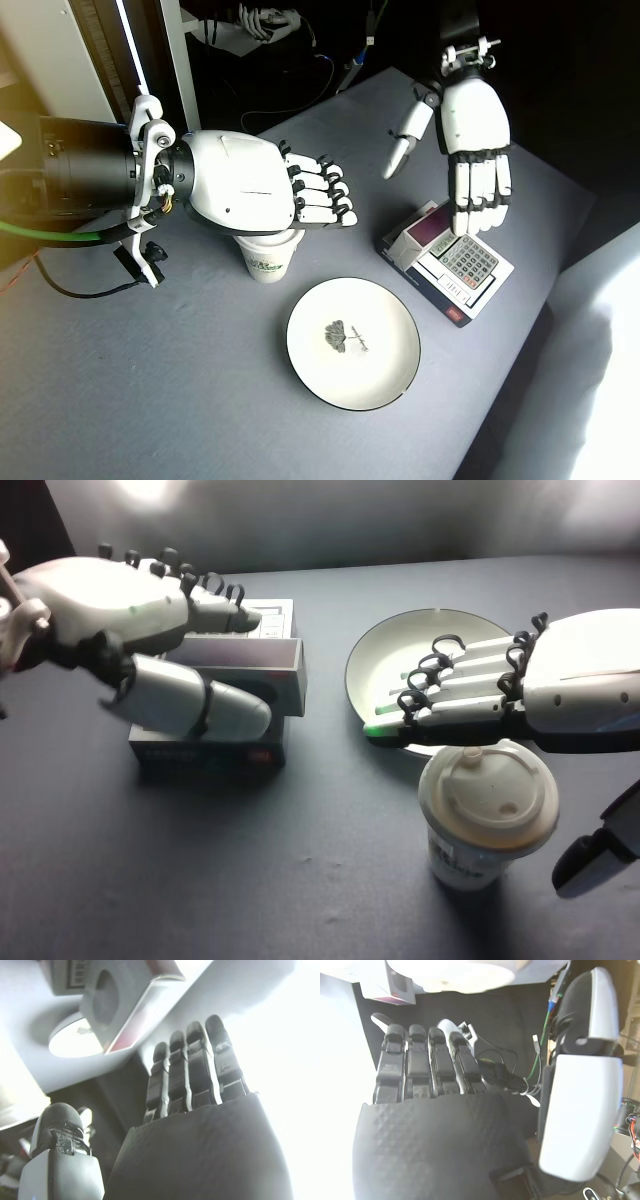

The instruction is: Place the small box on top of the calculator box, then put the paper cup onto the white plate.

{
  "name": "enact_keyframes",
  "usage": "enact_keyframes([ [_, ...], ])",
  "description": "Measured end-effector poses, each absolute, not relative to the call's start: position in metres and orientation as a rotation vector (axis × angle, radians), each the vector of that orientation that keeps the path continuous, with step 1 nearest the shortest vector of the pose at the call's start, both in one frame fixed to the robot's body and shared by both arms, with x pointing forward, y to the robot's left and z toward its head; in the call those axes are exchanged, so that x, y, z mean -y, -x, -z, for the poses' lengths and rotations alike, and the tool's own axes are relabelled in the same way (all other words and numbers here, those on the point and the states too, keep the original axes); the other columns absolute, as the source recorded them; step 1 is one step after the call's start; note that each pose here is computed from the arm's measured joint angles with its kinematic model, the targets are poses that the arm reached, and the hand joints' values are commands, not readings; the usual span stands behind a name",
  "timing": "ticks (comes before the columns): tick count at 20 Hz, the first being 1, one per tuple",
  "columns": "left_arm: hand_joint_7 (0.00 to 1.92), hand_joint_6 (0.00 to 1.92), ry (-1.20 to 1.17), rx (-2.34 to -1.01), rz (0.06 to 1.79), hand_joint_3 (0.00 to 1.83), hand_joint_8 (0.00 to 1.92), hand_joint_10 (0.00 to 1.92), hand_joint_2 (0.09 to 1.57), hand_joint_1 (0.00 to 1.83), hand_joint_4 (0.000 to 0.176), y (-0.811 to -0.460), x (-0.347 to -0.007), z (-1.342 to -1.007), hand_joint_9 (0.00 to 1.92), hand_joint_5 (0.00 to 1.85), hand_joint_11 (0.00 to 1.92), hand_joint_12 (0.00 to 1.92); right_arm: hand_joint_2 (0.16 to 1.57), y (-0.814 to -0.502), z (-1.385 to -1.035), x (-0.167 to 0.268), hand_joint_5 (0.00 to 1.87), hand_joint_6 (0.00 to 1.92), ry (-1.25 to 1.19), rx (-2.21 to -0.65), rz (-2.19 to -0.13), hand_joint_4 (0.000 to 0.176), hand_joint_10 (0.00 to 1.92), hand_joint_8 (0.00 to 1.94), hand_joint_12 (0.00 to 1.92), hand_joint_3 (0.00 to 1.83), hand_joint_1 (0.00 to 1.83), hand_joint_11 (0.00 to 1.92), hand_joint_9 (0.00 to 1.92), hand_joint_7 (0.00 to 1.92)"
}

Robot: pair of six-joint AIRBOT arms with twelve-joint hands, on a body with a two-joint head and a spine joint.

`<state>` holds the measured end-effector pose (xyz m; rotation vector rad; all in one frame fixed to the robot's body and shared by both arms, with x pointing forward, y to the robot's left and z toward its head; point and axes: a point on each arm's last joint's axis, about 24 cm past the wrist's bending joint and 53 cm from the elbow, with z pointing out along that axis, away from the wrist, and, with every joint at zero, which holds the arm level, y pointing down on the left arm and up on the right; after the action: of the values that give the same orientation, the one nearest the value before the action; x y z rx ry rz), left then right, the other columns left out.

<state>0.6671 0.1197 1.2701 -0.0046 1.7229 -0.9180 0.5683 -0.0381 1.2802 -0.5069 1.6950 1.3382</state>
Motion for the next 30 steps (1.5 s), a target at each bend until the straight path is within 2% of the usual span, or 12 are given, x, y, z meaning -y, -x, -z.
enact_keyframes([
  [2, 0.23, 0.00, 0.002, -1.750, 0.905, 0.00, 0.00, 0.00, 1.11, 0.04, 0.000, -0.657, -0.127, -1.259, 0.20, 0.20, 0.00, 0.44, 0.79, -0.568, -1.277, 0.038, 0.00, 0.00, 0.513, -1.708, -1.334, 0.000, 0.00, 0.00, 0.00, 0.00, 1.05, 0.00, 0.00, 0.00],
  [3, 0.21, 0.00, -0.011, -1.759, 0.883, 0.00, 0.00, 0.00, 1.11, 0.05, 0.000, -0.651, -0.133, -1.252, 0.18, 0.18, 0.00, 0.38, 0.79, -0.567, -1.275, 0.038, 0.00, 0.00, 0.524, -1.711, -1.324, 0.000, 0.00, 0.00, 0.00, 0.00, 1.05, 0.00, 0.00, 0.00],
  [4, 0.22, 0.00, 0.001, -1.764, 0.888, 0.00, 0.01, 0.01, 1.11, 0.06, 0.000, -0.646, -0.136, -1.248, 0.19, 0.19, 0.00, 0.41, 0.79, -0.567, -1.275, 0.038, 0.00, 0.00, 0.529, -1.711, -1.321, 0.000, 0.00, 0.00, 0.00, 0.00, 1.09, 0.00, 0.00, 0.00],
  [8, 0.20, 0.00, -0.051, -1.714, 0.908, 0.00, 0.00, 0.00, 1.12, 0.02, 0.000, -0.628, -0.143, -1.242, 0.18, 0.18, 0.00, 0.38, 0.82, -0.564, -1.268, 0.033, 0.00, 0.00, 0.555, -1.733, -1.315, 0.000, 0.00, 0.00, 0.00, 0.00, 1.10, 0.00, 0.00, 0.00],
  [12, 0.24, 0.00, -0.194, -1.695, 0.945, 0.00, 0.00, 0.01, 1.12, 0.02, 0.000, -0.596, -0.138, -1.239, 0.22, 0.21, 0.00, 0.47, 0.86, -0.566, -1.262, 0.031, 0.00, 0.00, 0.559, -1.747, -1.316, 0.000, 0.00, 0.00, 0.00, 0.01, 1.14, 0.00, 0.00, 0.00],
  [17, 0.23, 0.00, -0.443, -1.650, 0.896, 0.00, 0.00, 0.00, 1.12, 0.05, 0.000, -0.557, -0.120, -1.244, 0.20, 0.21, 0.00, 0.43, 0.84, -0.574, -1.248, 0.024, 0.00, 0.00, 0.551, -1.780, -1.317, 0.000, 0.00, 0.00, 0.00, 0.00, 1.14, 0.00, 0.00, 0.00],
  [18, 0.24, 0.00, -0.467, -1.639, 0.892, 0.00, 0.01, 0.00, 1.13, 0.03, 0.000, -0.554, -0.117, -1.245, 0.21, 0.21, 0.00, 0.43, 0.85, -0.576, -1.247, 0.024, 0.00, 0.00, 0.556, -1.782, -1.309, 0.000, 0.00, 0.00, 0.00, 0.01, 1.08, 0.00, 0.00, 0.00],
  [21, 0.26, 0.00, -0.503, -1.598, 0.903, 0.00, 0.01, 0.00, 1.13, 0.04, 0.000, -0.550, -0.112, -1.254, 0.22, 0.24, 0.00, 0.51, 0.86, -0.581, -1.245, 0.025, 0.00, 0.00, 0.544, -1.788, -1.304, 0.000, 0.00, 0.00, 0.00, 0.01, 1.09, 0.00, 0.00, 0.00],
  [23, 0.25, 0.00, -0.505, -1.591, 0.908, 0.00, 0.00, 0.00, 1.14, 0.01, 0.000, -0.549, -0.111, -1.256, 0.21, 0.23, 0.00, 0.47, 0.85, -0.579, -1.242, 0.021, 0.00, 0.00, 0.555, -1.792, -1.309, 0.000, 0.00, 0.00, 0.00, 0.01, 1.16, 0.00, 0.00, 0.00],
  [26, 0.26, 0.00, -0.507, -1.606, 0.923, 0.00, 0.00, 0.00, 1.14, 0.03, 0.000, -0.547, -0.111, -1.253, 0.22, 0.24, 0.00, 0.50, 0.87, -0.577, -1.237, 0.019, 0.00, 0.00, 0.571, -1.797, -1.313, 0.000, 0.00, 0.00, 0.00, 0.01, 1.15, 0.00, 0.00, 0.00],
  [28, 0.23, 0.00, -0.524, -1.637, 0.947, 0.00, 0.00, 0.00, 1.15, 0.02, 0.000, -0.543, -0.108, -1.247, 0.20, 0.21, 0.00, 0.43, 0.88, -0.580, -1.237, 0.018, 0.00, 0.00, 0.566, -1.797, -1.314, 0.000, 0.00, 0.00, 0.00, 0.01, 1.15, 0.00, 0.00, 0.00],
  [30, 0.24, 0.01, -0.547, -1.659, 0.959, 0.00, 0.00, 0.00, 1.15, 0.02, 0.000, -0.538, -0.105, -1.241, 0.21, 0.23, 0.00, 0.45, 0.90, -0.583, -1.237, 0.018, 0.00, 0.00, 0.564, -1.797, -1.312, 0.000, 0.00, 0.00, 0.00, 0.02, 1.09, 0.01, 0.00, 0.00],
])
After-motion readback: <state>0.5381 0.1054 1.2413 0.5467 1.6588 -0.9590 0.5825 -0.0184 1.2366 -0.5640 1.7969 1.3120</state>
